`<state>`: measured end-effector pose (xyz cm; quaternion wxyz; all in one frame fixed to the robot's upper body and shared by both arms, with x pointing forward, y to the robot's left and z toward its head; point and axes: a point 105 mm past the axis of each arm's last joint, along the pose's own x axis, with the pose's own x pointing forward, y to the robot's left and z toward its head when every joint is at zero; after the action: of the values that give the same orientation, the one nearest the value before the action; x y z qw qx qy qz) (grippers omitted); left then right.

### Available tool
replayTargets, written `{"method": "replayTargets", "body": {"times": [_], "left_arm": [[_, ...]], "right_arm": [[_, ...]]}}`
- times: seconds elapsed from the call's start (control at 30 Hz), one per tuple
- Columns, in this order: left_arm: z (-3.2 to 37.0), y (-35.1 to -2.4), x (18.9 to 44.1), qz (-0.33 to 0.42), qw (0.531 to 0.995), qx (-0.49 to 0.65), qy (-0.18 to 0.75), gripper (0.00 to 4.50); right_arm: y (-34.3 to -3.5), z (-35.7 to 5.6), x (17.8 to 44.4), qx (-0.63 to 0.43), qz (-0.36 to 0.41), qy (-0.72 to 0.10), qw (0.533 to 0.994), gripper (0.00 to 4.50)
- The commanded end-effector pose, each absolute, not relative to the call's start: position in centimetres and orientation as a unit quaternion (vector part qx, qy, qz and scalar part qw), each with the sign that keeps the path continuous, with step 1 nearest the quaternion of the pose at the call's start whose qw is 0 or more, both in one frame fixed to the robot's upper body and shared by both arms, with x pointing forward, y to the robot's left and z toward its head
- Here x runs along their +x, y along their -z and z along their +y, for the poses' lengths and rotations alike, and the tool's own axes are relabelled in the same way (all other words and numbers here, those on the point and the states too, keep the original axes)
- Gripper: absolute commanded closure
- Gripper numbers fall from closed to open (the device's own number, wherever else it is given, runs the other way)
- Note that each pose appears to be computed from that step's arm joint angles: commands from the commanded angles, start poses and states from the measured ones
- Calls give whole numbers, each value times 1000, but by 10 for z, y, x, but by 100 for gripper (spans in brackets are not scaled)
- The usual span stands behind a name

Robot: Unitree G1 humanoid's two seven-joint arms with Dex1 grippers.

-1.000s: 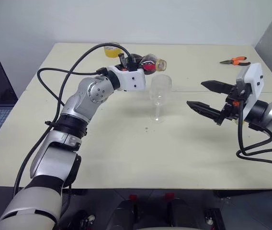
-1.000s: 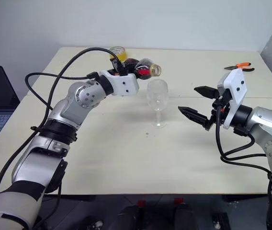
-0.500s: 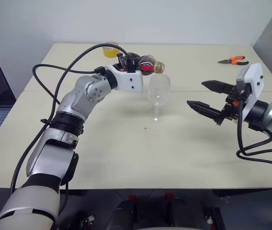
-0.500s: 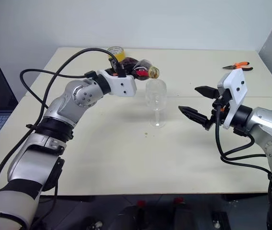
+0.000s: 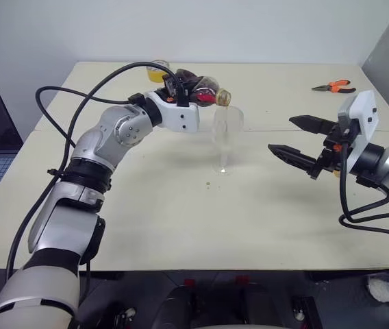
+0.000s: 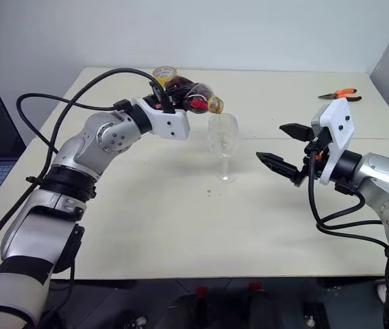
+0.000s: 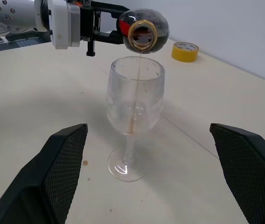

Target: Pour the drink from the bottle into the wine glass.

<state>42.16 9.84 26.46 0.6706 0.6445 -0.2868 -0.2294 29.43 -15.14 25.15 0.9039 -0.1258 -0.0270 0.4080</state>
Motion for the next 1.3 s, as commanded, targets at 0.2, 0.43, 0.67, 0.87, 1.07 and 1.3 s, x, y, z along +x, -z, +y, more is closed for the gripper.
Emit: {"method": "replayTargets", "body": {"times": [0.2, 0.43, 0.67, 0.87, 1.07, 1.3], "left_arm": [[95, -288, 415, -328, 649, 654, 209, 376], [97, -289, 416, -324, 645, 659, 209, 379], [97, -287, 417, -321, 649, 656, 213, 381], [97, -289, 417, -323, 643, 661, 214, 381], [98, -291, 416, -326, 639, 663, 214, 381], [98, -300, 416, -335, 640, 661, 205, 381]], "right_arm": [[-265, -156, 290, -140, -51, -397, 905, 0], [-265, -156, 290, -139, -50, -397, 906, 0], [-263, -155, 290, -137, -48, -395, 907, 0], [-262, -155, 291, -135, -46, -394, 908, 0], [-262, -154, 292, -135, -47, -393, 908, 0], [-261, -154, 292, -133, -46, -393, 909, 0]]}}
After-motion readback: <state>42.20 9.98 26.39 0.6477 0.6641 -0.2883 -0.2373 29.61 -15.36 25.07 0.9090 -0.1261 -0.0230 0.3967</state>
